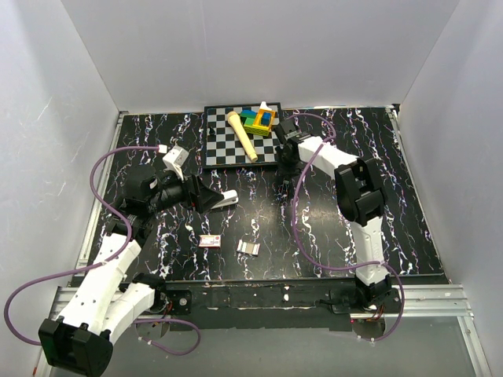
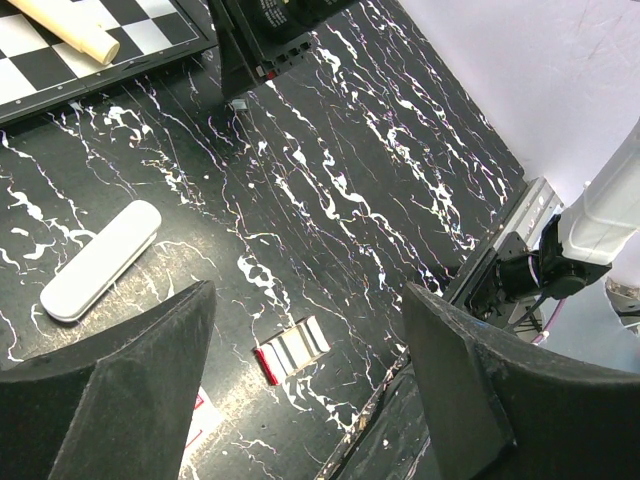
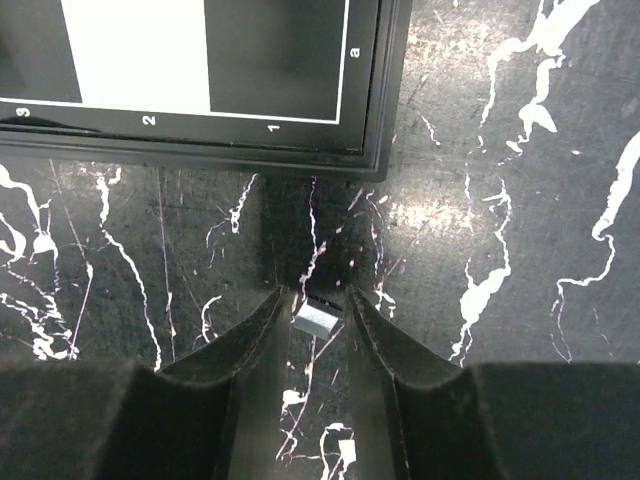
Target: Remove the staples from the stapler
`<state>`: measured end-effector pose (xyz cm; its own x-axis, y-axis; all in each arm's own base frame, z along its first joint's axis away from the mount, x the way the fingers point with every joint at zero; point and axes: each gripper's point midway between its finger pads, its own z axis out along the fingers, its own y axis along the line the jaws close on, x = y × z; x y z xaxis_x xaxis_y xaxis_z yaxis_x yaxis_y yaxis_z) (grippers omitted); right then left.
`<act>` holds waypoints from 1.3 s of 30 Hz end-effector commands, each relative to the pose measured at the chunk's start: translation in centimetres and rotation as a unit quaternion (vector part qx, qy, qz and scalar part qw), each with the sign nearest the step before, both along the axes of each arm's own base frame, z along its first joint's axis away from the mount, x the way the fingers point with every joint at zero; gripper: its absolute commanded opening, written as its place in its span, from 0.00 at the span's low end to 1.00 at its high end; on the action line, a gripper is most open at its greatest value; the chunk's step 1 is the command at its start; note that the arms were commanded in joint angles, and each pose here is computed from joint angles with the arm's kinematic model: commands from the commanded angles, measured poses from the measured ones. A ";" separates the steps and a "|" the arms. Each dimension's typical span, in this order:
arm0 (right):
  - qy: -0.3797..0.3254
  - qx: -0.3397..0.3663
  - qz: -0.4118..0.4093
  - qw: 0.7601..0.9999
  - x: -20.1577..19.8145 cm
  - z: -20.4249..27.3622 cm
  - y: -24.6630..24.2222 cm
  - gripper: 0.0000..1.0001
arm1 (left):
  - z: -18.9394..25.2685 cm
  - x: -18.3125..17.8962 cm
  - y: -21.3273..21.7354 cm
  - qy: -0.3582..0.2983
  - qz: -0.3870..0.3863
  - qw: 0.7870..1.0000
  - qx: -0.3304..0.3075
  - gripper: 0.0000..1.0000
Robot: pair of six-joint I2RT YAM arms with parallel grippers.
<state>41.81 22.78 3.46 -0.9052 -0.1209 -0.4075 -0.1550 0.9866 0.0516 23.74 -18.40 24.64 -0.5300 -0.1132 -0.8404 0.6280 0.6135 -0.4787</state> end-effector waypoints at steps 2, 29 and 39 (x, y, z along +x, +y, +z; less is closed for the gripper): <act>-0.007 0.006 -0.005 1.000 1.1 0.2 0.7 0.36 | 0.3 -0.3 0.0 -0.012 -0.005 1.000 -0.001 0.75; 0.022 -0.059 0.004 0.998 -4.2 -2.2 -0.9 0.24 | -0.1 -0.6 0.2 -0.010 0.002 1.000 0.005 0.75; 0.026 -0.070 0.004 0.997 -6.8 -2.6 -2.4 0.22 | -0.5 -0.5 0.5 -0.006 0.008 1.000 0.011 0.75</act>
